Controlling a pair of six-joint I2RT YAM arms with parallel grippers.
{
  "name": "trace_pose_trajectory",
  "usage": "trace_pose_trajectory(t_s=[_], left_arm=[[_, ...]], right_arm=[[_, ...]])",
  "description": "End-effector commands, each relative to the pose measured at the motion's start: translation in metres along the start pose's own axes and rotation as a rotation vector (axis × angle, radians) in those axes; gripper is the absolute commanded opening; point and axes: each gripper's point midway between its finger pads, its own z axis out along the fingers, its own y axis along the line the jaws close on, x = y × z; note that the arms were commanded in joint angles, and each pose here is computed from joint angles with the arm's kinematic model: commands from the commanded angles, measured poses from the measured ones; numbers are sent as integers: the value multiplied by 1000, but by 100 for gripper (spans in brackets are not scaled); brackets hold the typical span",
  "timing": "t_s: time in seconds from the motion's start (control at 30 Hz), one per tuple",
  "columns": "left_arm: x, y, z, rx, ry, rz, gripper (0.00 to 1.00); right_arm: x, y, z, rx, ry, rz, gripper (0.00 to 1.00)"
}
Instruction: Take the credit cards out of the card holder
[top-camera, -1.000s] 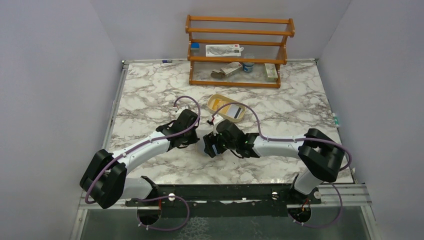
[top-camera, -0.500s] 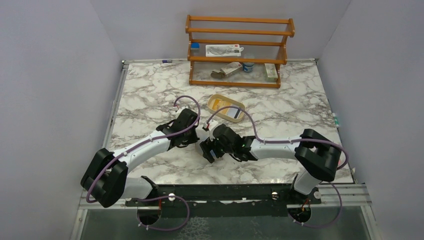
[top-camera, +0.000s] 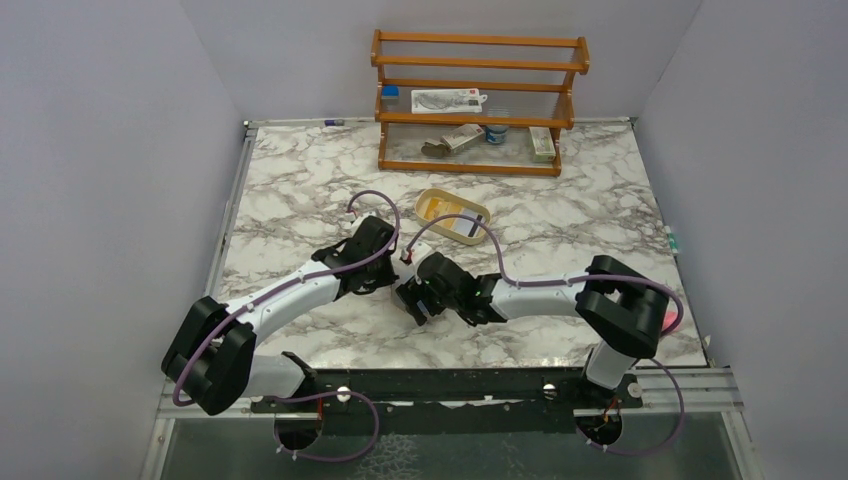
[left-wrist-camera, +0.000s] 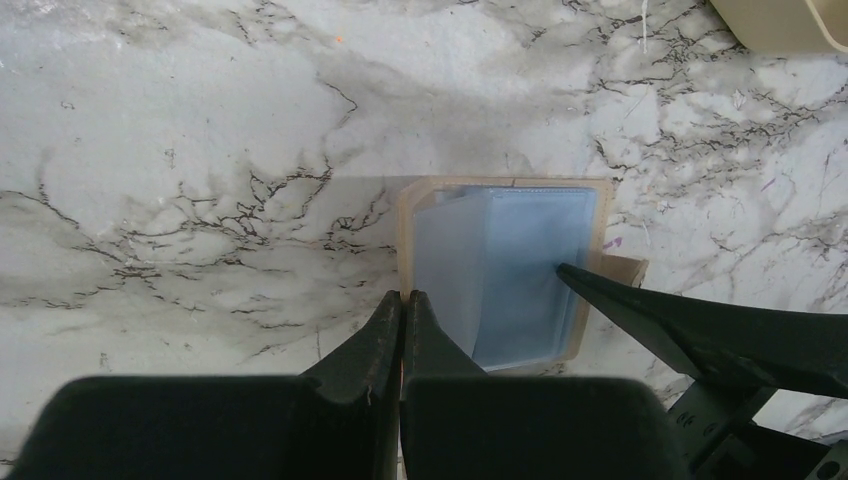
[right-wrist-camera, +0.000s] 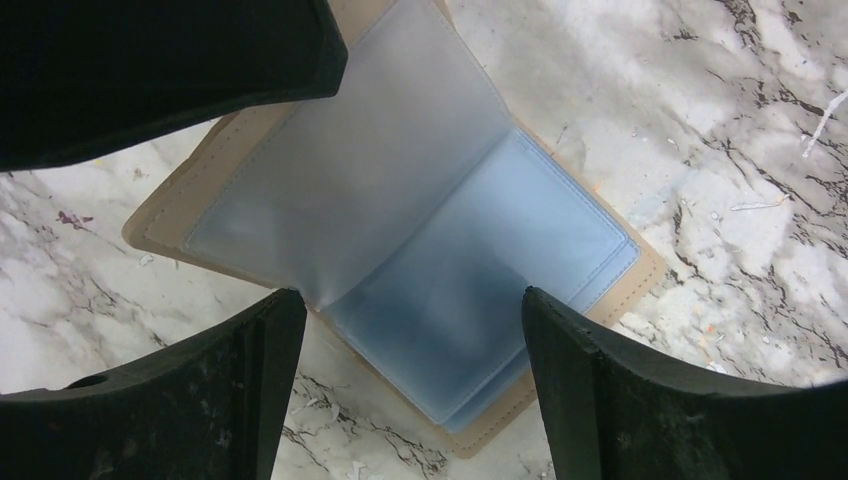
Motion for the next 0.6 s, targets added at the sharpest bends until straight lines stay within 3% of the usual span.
trace_pose_trajectory(t_s=[0.0, 0.27, 0.57], left_arm=[[-2, -6, -2, 18, 15, 15, 0], [-2, -5, -3, 17, 19, 15, 0], [0, -4, -1, 11, 28, 12, 0]], right_arm=[[-9, -13, 5, 97, -36, 12, 85], [-17, -27, 0, 185, -85, 76, 86], [-10, -10, -12, 60, -123, 59, 86]])
